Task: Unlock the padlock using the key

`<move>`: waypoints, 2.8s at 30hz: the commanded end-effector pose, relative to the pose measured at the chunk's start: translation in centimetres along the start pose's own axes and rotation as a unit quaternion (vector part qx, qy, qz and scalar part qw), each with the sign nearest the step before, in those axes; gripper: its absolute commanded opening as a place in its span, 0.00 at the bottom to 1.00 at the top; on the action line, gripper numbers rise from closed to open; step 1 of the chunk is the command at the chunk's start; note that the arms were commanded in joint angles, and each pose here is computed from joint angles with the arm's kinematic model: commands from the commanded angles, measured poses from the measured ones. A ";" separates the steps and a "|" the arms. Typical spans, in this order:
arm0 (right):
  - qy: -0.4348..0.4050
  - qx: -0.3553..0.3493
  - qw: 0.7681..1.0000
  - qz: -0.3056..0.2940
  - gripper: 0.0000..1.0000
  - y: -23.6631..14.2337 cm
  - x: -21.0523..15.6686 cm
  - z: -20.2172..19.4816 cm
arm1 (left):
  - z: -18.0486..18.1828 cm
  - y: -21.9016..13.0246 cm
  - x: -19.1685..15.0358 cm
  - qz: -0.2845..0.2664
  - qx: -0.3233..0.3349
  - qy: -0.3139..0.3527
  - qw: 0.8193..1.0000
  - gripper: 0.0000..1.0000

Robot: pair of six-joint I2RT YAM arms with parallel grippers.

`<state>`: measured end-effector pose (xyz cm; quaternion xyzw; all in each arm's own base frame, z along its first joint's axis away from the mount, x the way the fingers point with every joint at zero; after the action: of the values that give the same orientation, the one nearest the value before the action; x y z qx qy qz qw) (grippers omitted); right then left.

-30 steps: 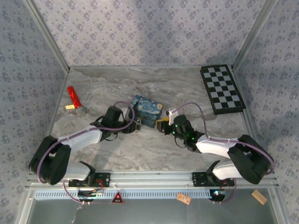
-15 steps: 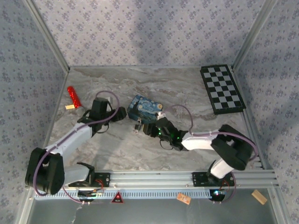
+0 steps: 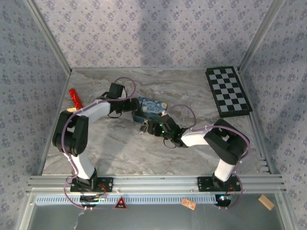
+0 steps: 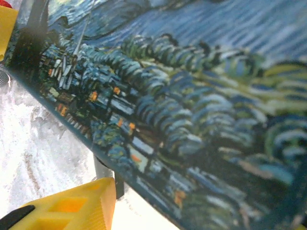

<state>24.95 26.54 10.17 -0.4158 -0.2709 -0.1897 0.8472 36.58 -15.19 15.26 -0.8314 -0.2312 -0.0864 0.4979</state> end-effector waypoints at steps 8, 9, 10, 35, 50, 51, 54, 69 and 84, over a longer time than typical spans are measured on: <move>-0.015 0.029 0.999 0.017 0.58 0.4 2.7 -4.7 | -1.1 0.3 -3.5 0.019 0.038 0.013 0.999 0.76; -0.017 0.024 0.999 0.016 0.58 0.2 2.9 -5.0 | -1.1 0.1 -4.0 0.017 0.042 0.009 0.999 0.76; -0.019 0.019 1.000 0.014 0.58 -0.1 3.2 -5.4 | -1.1 -0.2 -4.6 0.011 0.045 0.001 0.999 0.76; 0.031 0.075 0.996 -0.033 0.50 -0.3 -1.1 -5.7 | -1.0 -1.6 -6.0 -0.042 0.042 -0.045 0.997 0.76; 0.019 0.119 0.992 -0.046 0.32 -0.5 -1.1 -7.7 | -0.6 -1.5 -5.8 -0.049 0.038 -0.063 0.996 0.75; 0.018 0.125 0.991 -0.047 0.31 -0.5 -1.0 -7.7 | -0.6 -1.5 -5.8 -0.050 0.037 -0.064 0.996 0.75; 0.009 0.156 0.986 -0.050 0.31 -0.1 -0.5 -7.0 | -0.7 -1.6 -5.8 -0.048 0.036 -0.064 0.996 0.74; 0.021 0.141 0.988 -0.051 0.15 0.6 -0.5 -7.3 | -0.4 -1.6 -6.1 -0.045 0.038 -0.073 0.996 0.74; 0.114 0.158 0.975 -0.106 0.00 -0.6 0.9 -6.0 | 0.3 -2.0 -6.8 -0.064 0.047 -0.095 0.992 0.75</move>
<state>26.91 21.07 7.07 -0.2410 -0.2566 -0.2463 0.9030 30.37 -17.08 14.99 -0.8138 -0.3242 -0.0457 0.4801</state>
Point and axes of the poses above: each hand's point on the last joint's axis, 136 mm out from that joint toward the fingers, its own y axis out along the fingers, its own z axis along the line the jaws close on, x = y × z, the point moved 9 cm from there along -y, back along the fingers, and after that the axes turned 9 degrees about -y, right-handed, at the moved point
